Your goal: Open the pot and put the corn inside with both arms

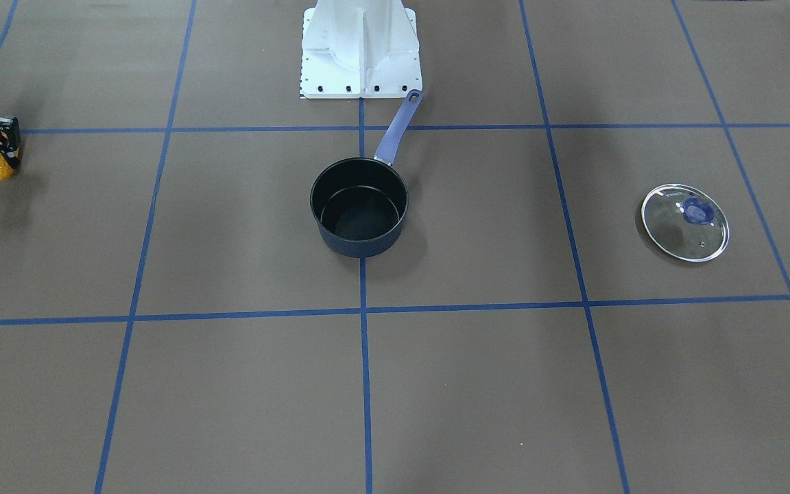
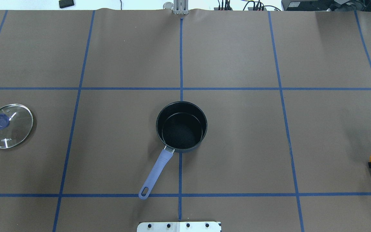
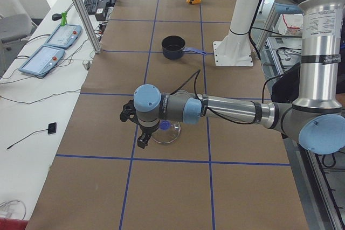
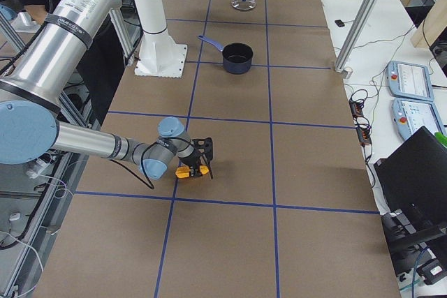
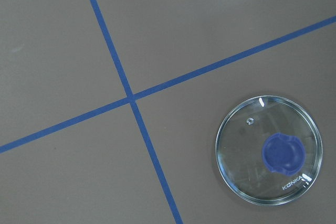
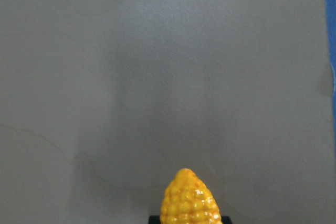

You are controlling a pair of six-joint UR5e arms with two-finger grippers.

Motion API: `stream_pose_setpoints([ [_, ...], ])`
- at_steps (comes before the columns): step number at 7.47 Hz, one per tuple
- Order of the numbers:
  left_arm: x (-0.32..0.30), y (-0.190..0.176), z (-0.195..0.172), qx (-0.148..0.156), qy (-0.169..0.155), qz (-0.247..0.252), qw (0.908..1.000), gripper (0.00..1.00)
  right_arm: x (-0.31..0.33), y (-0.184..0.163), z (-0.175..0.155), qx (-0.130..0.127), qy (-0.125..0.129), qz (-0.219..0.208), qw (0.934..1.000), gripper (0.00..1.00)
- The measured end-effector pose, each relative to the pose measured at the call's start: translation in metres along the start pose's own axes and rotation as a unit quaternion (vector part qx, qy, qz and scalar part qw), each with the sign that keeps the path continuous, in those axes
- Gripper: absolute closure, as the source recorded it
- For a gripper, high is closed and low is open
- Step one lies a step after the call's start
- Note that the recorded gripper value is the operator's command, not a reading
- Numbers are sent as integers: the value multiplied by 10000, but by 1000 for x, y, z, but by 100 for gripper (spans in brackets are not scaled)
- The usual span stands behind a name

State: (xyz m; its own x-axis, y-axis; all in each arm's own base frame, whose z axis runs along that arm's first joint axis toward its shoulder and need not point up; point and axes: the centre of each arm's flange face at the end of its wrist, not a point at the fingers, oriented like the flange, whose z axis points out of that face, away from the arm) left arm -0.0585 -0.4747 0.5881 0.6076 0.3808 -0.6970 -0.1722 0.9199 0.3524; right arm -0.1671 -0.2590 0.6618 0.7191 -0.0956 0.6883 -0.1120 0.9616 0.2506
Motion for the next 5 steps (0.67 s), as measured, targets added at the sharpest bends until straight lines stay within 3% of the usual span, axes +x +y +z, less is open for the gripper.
stream_pose_setpoints([
  [2, 0, 0, 0, 1, 12, -2, 10000, 1, -33, -48, -4, 68, -451, 256, 9986, 100],
  [5, -3, 3, 3, -59, 15, -106, 9999, 1, -129, -158, 11, 233, -616, 444, 9968, 100],
])
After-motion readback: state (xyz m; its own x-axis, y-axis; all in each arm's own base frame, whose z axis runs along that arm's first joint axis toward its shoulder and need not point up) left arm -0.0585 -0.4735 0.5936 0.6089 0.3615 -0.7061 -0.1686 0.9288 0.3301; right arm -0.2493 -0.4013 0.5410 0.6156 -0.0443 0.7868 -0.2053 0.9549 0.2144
